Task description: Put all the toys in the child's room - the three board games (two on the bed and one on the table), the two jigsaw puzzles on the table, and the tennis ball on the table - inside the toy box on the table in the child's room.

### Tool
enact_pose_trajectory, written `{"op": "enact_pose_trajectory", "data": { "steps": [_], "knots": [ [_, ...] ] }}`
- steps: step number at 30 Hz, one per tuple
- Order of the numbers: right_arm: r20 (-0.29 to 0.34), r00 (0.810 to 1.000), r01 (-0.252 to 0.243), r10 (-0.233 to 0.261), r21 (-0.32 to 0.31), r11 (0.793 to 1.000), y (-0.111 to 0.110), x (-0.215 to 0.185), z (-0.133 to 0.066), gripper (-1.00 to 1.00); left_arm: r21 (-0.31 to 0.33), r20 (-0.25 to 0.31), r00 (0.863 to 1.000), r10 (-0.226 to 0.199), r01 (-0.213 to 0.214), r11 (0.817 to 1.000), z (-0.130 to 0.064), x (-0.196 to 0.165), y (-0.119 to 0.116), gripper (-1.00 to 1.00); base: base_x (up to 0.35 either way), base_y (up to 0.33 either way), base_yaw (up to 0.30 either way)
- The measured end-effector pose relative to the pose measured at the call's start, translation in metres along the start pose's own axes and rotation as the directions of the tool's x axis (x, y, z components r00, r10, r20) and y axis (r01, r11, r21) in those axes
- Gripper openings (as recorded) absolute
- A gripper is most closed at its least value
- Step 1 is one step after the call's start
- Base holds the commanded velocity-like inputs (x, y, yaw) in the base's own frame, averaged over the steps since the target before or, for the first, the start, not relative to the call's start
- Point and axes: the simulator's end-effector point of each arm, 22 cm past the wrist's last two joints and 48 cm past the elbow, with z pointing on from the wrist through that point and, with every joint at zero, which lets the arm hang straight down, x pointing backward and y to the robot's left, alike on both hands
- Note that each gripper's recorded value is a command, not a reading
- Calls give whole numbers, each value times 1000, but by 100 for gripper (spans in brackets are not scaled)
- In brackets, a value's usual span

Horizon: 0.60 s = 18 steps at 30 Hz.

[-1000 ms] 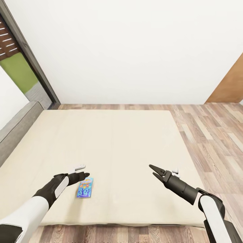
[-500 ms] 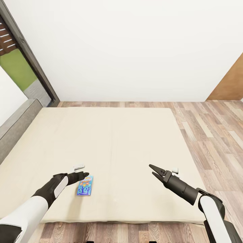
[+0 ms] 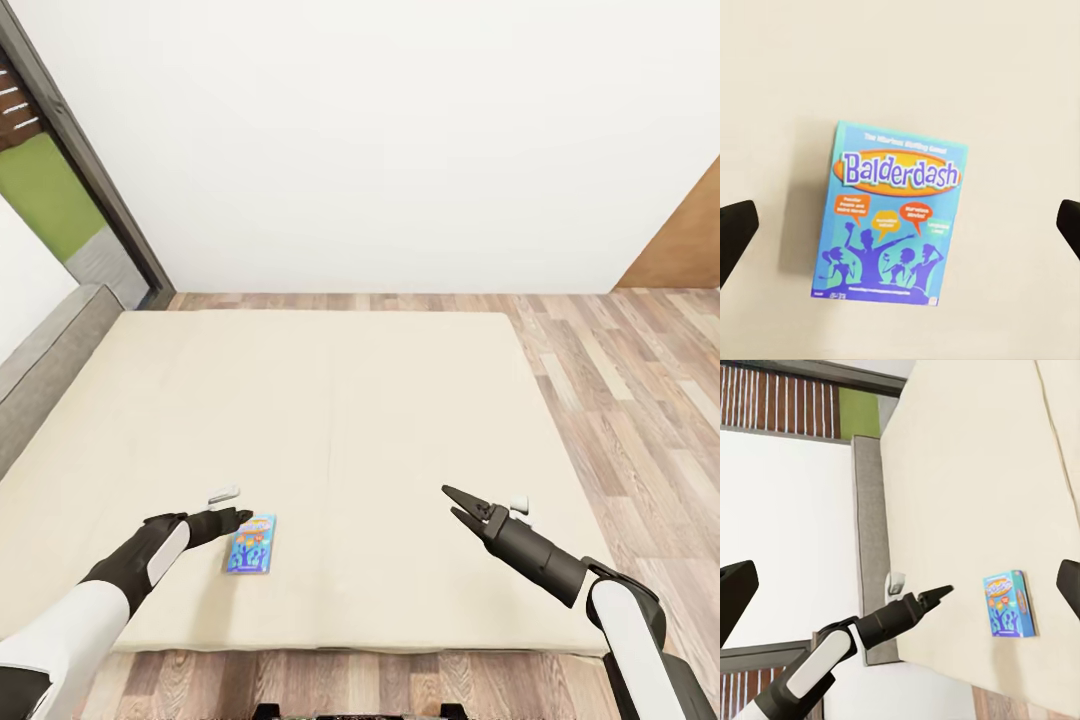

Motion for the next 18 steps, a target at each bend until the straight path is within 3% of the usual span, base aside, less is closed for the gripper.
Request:
{"op": "enact_pose_trajectory", "data": {
  "steps": [6,18],
  "knots": [
    [-14,1000,-7,7,1,1000,-3,6,4,100,-3,-2,1000,-8,8,1000,2,0,5,100,0,0,0],
    [-62,998,-26,24,-21,999,0,27,18,100,14,0,1000,-3,3,1000,10,-9,-9,100,0,0,0]
  ]
}}
